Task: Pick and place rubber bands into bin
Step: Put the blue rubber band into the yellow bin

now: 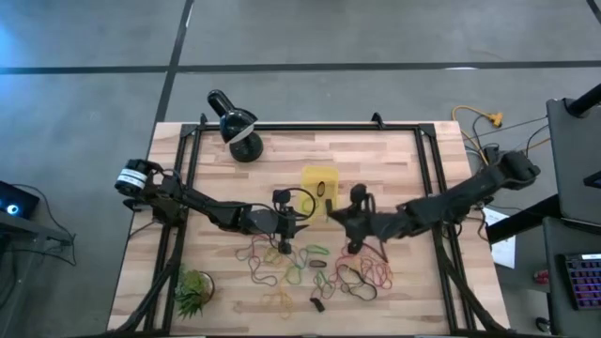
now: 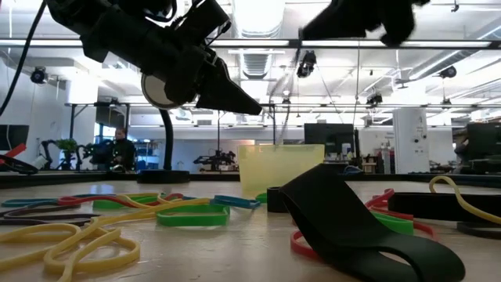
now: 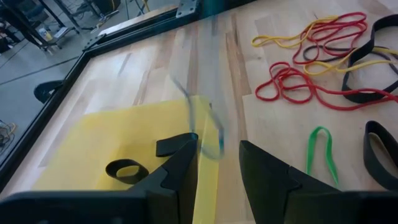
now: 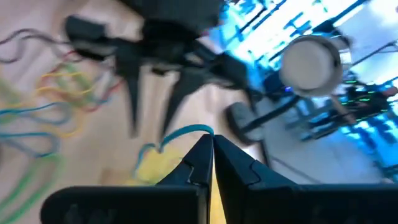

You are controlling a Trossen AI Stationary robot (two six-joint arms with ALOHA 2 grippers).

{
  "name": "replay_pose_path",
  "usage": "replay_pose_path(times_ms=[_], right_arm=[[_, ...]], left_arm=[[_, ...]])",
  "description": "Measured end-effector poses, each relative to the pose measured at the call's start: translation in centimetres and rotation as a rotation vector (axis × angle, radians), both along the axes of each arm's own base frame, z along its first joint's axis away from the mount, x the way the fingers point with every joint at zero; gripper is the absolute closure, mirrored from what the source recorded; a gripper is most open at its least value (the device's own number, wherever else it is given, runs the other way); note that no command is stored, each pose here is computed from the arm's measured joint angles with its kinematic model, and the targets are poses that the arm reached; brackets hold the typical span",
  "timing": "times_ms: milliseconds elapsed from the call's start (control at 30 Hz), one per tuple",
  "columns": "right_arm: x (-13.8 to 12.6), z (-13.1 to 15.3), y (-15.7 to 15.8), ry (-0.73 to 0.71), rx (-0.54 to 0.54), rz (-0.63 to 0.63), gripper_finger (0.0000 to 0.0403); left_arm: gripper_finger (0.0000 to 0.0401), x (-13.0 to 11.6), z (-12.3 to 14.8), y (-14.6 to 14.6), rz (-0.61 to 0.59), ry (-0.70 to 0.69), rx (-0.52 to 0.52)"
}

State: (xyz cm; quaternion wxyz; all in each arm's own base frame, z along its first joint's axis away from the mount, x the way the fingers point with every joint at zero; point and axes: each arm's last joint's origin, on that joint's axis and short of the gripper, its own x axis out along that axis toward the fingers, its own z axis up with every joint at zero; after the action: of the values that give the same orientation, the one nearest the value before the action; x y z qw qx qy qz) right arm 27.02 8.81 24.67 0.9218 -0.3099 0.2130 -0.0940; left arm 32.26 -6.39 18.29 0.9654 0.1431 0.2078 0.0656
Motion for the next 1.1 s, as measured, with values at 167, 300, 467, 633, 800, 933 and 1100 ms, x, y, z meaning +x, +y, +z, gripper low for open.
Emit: replay_pose_path(times_ms=[167, 300, 467, 633, 800, 933, 1100], right_arm=[[-0.3, 2.5, -2.3, -0.079, 0.006, -0.063, 0.0394], [0.0, 3.1, -4.0, -0.088, 0.002, -0.093, 0.0394], [0.8, 2.5, -6.1, -0.06, 0.044, -0.083, 0.0394], [2.0, 0.9, -7.7, -0.018, 0.086, -0.104, 0.0394], [3.6, -2.1, -8.9, 0.082, 0.143, -0.105, 0.0394], [4.4, -4.7, -9.5, 0.165, 0.178, -0.144, 0.0394], [5.2, -5.3, -10.5, 0.297, 0.265, -0.209, 0.0387]], left_arm=[[0.0298, 0.0, 0.0, 0.0, 0.0, 0.003, 0.001], [0.0298, 0.0, -0.1, 0.0, 0.0, 0.007, 0.002], [0.0298, -0.1, -0.1, 0.0, 0.0, 0.014, 0.004], [0.0298, -0.1, -0.1, 0.0, -0.001, 0.015, 0.005], [0.0298, -0.1, -0.1, 0.0, 0.0, 0.016, 0.005], [0.0298, -0.1, -0.1, 0.0, -0.001, 0.015, 0.004], [0.0298, -0.1, -0.1, 0.0, -0.002, 0.015, 0.004]])
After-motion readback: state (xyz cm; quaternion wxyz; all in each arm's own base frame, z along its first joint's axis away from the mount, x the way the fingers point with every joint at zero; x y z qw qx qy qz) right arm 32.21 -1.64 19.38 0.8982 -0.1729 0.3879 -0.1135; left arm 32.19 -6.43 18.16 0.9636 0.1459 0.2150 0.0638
